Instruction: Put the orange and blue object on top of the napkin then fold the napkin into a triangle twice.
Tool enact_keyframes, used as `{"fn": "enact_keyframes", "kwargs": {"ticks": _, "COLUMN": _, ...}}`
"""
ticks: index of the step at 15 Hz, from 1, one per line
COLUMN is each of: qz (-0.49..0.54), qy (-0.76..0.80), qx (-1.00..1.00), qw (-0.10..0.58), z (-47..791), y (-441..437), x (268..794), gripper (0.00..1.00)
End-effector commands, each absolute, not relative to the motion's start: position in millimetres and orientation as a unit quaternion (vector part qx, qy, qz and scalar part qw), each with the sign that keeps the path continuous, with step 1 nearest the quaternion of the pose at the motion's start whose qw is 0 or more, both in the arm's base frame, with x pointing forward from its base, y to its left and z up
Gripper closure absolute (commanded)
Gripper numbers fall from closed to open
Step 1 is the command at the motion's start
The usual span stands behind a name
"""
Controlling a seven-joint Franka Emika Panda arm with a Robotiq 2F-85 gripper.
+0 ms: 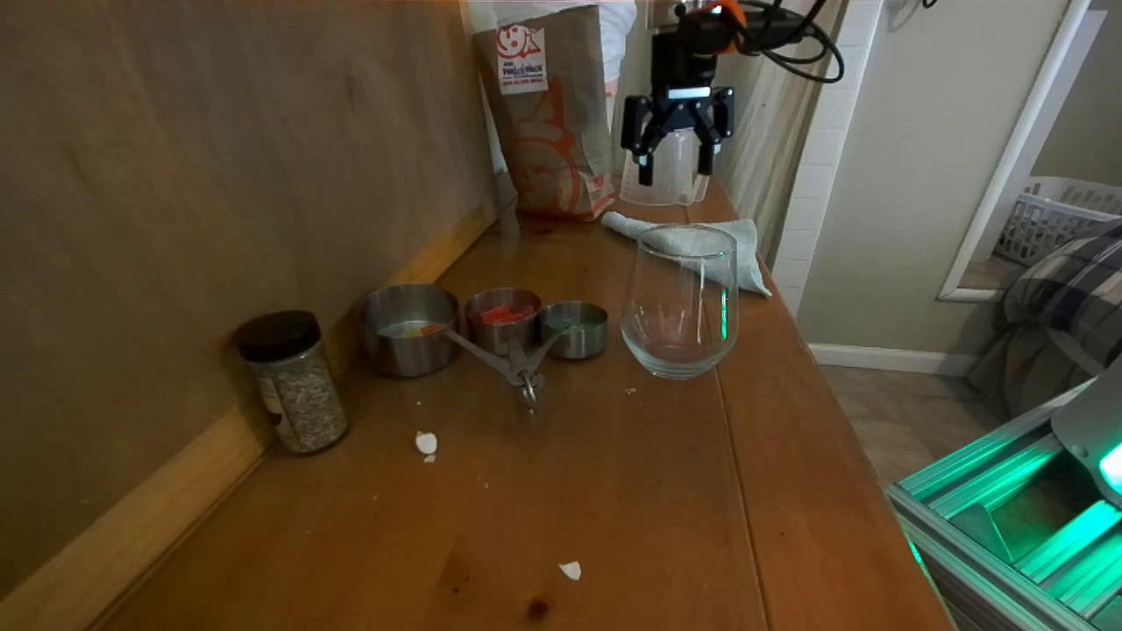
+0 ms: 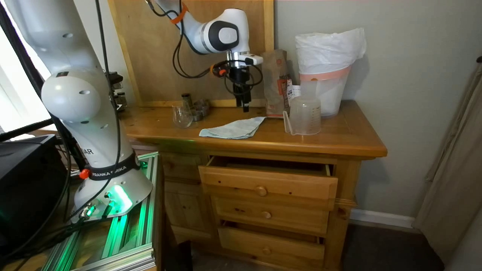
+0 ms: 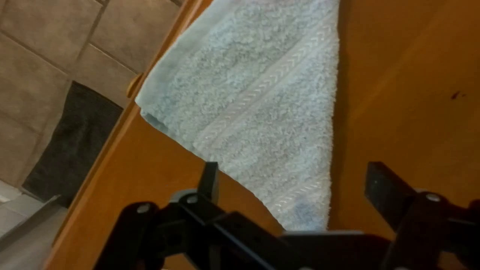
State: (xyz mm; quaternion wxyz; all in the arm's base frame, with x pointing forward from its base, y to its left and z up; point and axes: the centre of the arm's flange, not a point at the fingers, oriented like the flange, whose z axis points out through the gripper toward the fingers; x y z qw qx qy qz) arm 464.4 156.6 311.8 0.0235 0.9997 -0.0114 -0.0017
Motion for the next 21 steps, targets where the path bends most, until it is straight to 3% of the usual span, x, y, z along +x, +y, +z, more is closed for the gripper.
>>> {"fn": "enact_keyframes", "kwargs": {"ticks": 1, "qz": 0.035, "qy": 0.015, "qx": 0.999, "qw": -0.003, "z": 300, "y": 176, "x": 484, "gripper": 0.00}}
{"fn": "enact_keyframes", "kwargs": {"ticks": 14, "qz": 0.118, "qy": 0.061, "qx": 0.991, "qw": -0.019, "z": 251, "y": 192, "x": 522, "gripper": 0.03}}
{"fn": "enact_keyframes", "kwargs": {"ticks": 17, "qz": 0.125, "qy": 0.069, "qx": 0.990, "qw": -0.008, "z": 246, "y": 191, "x": 527, "gripper": 0.12}}
{"fn": "enact_keyframes", "kwargs": {"ticks": 18, "qz": 0.127, "qy": 0.071, "qx": 0.989, "qw": -0.005, "z": 245, "y": 191, "x": 528, "gripper": 0.30}}
{"fn": "enact_keyframes", "kwargs": {"ticks": 21, "qz": 0.129, "qy": 0.077, "qx": 0.989, "qw": 0.004, "z": 241, "y": 189, "x": 531, "gripper": 0.48}}
